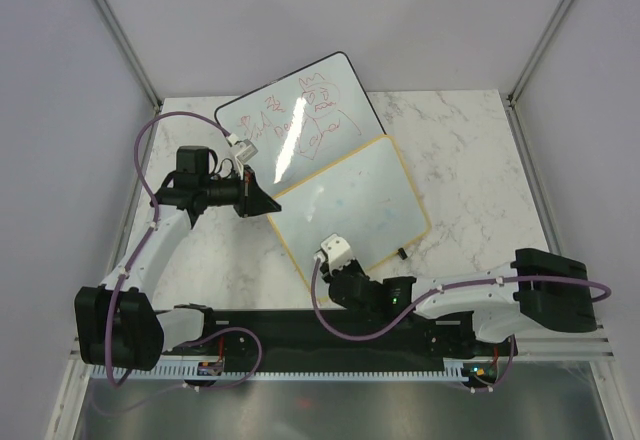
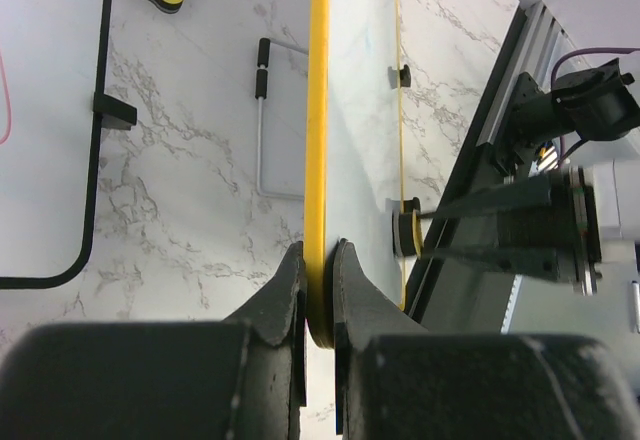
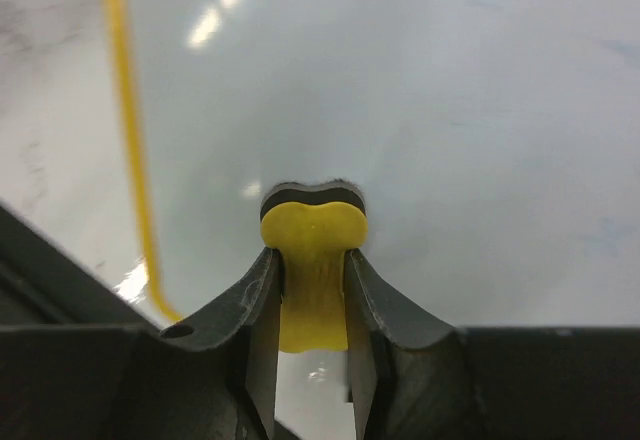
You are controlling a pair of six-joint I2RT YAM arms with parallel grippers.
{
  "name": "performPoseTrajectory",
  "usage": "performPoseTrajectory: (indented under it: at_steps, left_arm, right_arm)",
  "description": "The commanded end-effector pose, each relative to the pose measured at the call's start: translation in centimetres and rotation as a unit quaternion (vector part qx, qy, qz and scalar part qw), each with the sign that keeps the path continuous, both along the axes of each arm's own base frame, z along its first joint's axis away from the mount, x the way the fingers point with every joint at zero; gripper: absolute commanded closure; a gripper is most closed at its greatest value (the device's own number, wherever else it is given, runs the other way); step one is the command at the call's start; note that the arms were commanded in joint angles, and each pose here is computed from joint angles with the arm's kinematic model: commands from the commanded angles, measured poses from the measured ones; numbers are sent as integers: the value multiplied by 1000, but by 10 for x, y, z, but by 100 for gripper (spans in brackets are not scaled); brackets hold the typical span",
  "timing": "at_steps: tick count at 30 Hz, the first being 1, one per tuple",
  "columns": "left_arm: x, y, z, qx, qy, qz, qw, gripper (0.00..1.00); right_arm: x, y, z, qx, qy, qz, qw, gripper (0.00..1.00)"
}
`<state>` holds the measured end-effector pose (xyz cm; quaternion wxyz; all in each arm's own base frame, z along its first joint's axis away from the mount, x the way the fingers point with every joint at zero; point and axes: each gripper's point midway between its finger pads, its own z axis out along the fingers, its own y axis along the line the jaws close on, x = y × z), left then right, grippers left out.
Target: Erase the whiteboard
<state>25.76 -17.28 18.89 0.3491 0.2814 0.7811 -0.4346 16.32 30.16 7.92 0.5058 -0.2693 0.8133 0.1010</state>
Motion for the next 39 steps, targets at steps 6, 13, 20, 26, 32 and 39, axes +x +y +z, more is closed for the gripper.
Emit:
performPoseTrajectory:
  at_steps: [6,13,20,26,32,39]
  left_arm:
    - [19,3,6,38,-101,-16,994,98]
    - [18,3,7,36,-101,-18,994,98]
    - [18,2,6,36,-99,-19,994,98]
    - [19,3,6,36,-99,-18,994,98]
    - [20,3,5,38,-102,-20,994,98]
    - [19,3,3,39,-99,-20,994,98]
  right_arm:
    - [-48,35,-15,-8,102,111,989,100]
    - [5,2,-2,-17,77,-30,996,100]
    - [24,17,21,-18,51,-27,998,100]
    - [-12,8,-26,-27,128,-6,991,100]
    - [-34,-7,-47,-41,152,7,988,100]
    - [-12,31,-5,-29,80,24,996,100]
